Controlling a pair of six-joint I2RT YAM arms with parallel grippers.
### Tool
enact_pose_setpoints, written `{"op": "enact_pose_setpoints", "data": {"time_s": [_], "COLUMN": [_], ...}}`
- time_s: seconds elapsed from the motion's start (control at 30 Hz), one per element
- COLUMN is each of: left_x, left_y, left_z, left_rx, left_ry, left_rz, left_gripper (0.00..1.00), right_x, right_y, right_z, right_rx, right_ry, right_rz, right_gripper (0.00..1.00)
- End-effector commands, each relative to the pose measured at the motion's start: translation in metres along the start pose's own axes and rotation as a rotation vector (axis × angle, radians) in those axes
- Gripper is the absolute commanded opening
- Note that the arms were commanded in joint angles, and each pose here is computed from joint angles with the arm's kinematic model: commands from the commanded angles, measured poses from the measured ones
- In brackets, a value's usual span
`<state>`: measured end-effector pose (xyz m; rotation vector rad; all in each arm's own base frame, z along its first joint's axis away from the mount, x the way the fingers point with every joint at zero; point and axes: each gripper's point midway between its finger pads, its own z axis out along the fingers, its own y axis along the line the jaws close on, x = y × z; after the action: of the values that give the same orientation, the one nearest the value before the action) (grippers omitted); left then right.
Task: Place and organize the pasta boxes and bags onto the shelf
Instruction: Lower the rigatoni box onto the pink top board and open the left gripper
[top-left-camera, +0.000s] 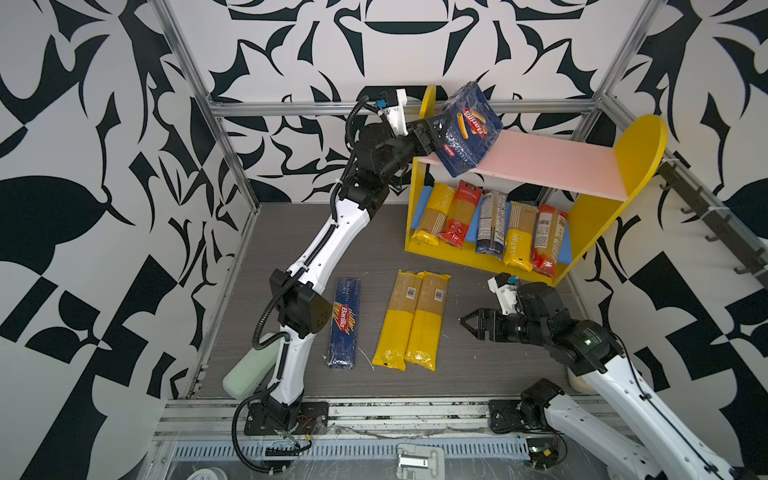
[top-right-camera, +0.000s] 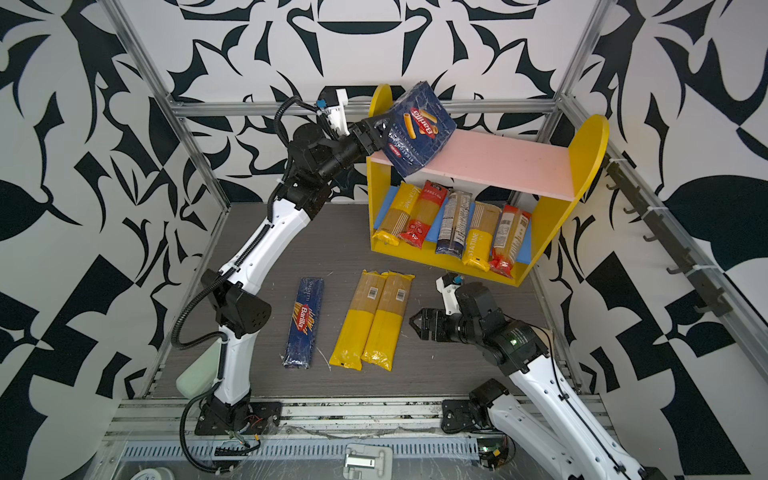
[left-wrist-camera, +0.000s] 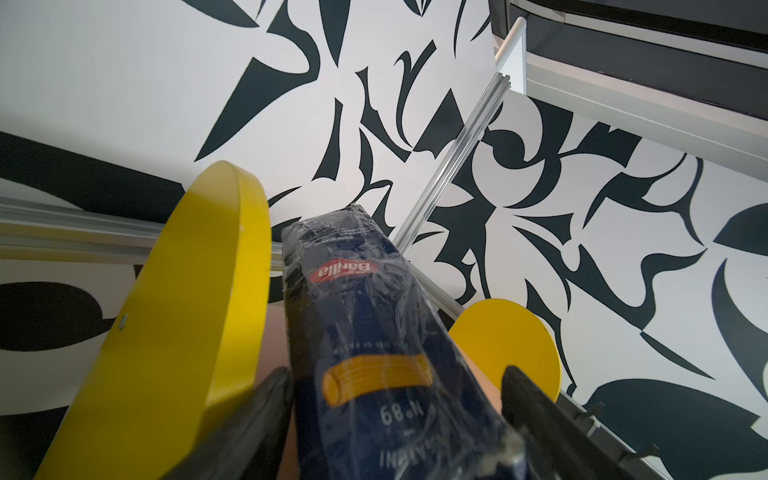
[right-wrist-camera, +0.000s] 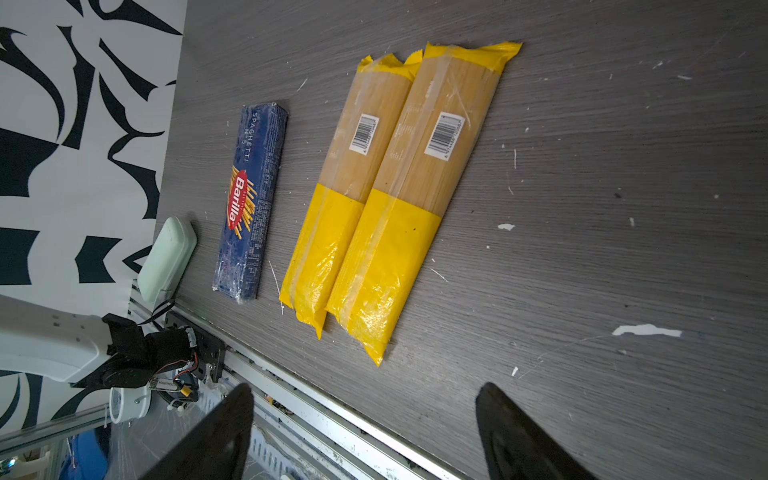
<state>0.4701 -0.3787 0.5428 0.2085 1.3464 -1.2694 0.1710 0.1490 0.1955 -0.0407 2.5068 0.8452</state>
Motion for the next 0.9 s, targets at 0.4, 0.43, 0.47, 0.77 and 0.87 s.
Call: {"op": "enact_pose_setpoints", "data": {"time_s": [0.4,0.43,0.47,0.77,0.87], "left_x": [-0.051,-0.05,-0.05,-0.032,-0.014], "left_y": [-0.047,-0.048,-0.049,-0.066,-0.055], "left_z": [-0.032,-0.033,-0.034,-0.072,-0.104], "left_rx": [0.008,0.011,0.013,-0.047,-0.151], "left_ry": [-0.082,-0.079,-0.076,-0.019,0.015], "left_rz": [0.103,0.102,0.101,0.148,0.174], "left_gripper": [0.94,0.94,0.94,0.99,1.0], "right_x": [-0.005,-0.005,-0.004,-0.001,0.002], "right_y": [0.005,0.005,0.004,-0.003,-0.011], "right_z": [-0.008,-0.009,-0.009,-0.014,-0.014], "right_rx": [-0.03,-0.03,-0.028,0.007,0.044], "right_ry": [-0.053,-0.055,-0.056,-0.065,-0.06], "right_rz": [-0.023,-0.022,-0.023,-0.016,-0.011], "right_gripper": [0.86,0.86,0.86,0.88,0.9]}}
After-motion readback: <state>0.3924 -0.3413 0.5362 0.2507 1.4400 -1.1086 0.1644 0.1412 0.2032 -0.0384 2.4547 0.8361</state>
